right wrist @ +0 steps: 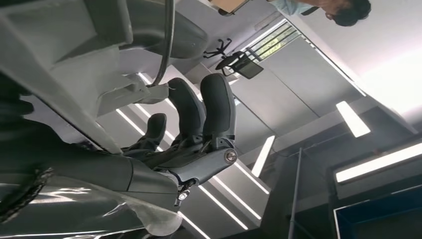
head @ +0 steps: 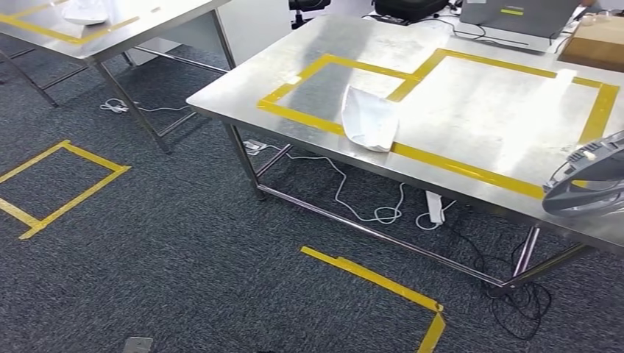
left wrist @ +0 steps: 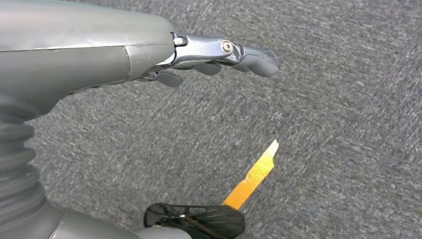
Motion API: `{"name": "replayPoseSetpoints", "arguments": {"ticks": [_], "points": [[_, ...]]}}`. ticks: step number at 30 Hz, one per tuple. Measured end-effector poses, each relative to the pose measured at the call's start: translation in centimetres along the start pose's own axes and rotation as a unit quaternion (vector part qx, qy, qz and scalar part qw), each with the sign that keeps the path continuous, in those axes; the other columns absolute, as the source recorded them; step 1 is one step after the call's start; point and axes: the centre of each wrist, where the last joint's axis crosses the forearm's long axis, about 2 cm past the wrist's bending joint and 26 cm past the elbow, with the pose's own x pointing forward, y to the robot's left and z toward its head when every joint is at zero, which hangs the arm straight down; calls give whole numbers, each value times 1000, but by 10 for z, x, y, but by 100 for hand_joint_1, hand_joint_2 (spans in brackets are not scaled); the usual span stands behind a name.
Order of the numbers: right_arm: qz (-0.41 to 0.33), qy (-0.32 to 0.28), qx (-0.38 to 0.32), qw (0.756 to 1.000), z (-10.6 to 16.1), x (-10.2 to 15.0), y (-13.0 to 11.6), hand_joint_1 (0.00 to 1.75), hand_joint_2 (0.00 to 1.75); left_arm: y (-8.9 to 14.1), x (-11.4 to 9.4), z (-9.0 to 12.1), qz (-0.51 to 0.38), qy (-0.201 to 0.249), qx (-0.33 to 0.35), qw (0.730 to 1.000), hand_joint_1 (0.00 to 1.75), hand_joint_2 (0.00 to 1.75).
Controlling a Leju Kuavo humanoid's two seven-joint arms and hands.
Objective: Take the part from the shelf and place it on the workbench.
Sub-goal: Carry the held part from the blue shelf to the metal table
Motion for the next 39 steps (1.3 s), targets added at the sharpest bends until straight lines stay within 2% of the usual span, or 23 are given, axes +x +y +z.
{"name": "replayPoseSetpoints", "arguments": {"ticks": [17, 27, 39], "points": [[8, -6, 9, 1000, 0, 0, 5, 175, 175, -2, 1, 0, -1, -1, -3, 1000, 0, 175], [20, -28, 12, 999, -2, 9, 11, 175, 175, 0, 1, -1, -5, -4, -5, 1000, 0, 175], [26, -37, 52, 998, 4, 18, 37, 175, 175, 4, 2, -4, 1, -18, -24, 1000, 0, 175]]}}
